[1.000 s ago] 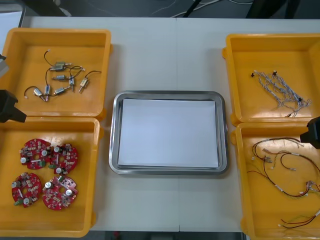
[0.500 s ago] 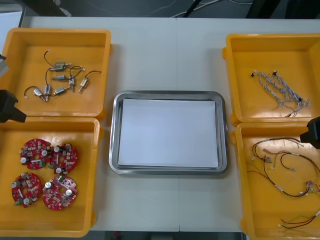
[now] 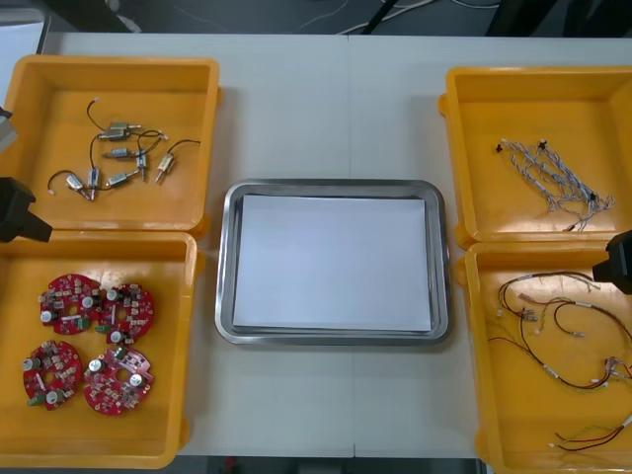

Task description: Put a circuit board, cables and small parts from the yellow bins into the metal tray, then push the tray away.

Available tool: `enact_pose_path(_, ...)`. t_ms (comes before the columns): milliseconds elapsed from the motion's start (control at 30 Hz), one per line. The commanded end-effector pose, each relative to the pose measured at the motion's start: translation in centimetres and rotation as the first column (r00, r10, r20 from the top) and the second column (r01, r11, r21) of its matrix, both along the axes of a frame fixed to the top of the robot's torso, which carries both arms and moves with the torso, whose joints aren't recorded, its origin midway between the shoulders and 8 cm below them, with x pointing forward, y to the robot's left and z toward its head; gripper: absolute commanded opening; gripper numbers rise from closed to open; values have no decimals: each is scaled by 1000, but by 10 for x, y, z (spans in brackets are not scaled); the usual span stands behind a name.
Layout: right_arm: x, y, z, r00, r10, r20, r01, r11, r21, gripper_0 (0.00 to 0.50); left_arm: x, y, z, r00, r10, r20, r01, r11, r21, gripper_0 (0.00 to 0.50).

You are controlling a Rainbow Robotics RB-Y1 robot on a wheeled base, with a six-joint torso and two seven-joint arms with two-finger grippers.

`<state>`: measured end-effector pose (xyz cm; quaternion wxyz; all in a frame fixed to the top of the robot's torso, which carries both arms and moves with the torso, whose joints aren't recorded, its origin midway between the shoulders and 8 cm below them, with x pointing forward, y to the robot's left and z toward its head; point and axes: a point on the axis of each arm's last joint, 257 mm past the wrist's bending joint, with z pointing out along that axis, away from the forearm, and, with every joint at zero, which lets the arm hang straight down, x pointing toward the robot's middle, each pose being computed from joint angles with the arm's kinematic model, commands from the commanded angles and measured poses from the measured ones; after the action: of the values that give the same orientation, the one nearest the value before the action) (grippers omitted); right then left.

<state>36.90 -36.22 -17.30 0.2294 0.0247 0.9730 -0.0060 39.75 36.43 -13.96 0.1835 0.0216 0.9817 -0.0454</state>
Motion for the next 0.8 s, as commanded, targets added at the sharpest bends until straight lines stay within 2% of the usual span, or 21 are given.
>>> enact_pose_path(33,0,4,0,1000,20,7,-20,1000,-7,500,5,12,20,1000,-11,29,9,998,61,500)
enact_pose_path(800,0,4,0,1000,20,7,-20,1000,-7,500,5,12,20,1000,-11,29,9,998,61,500)
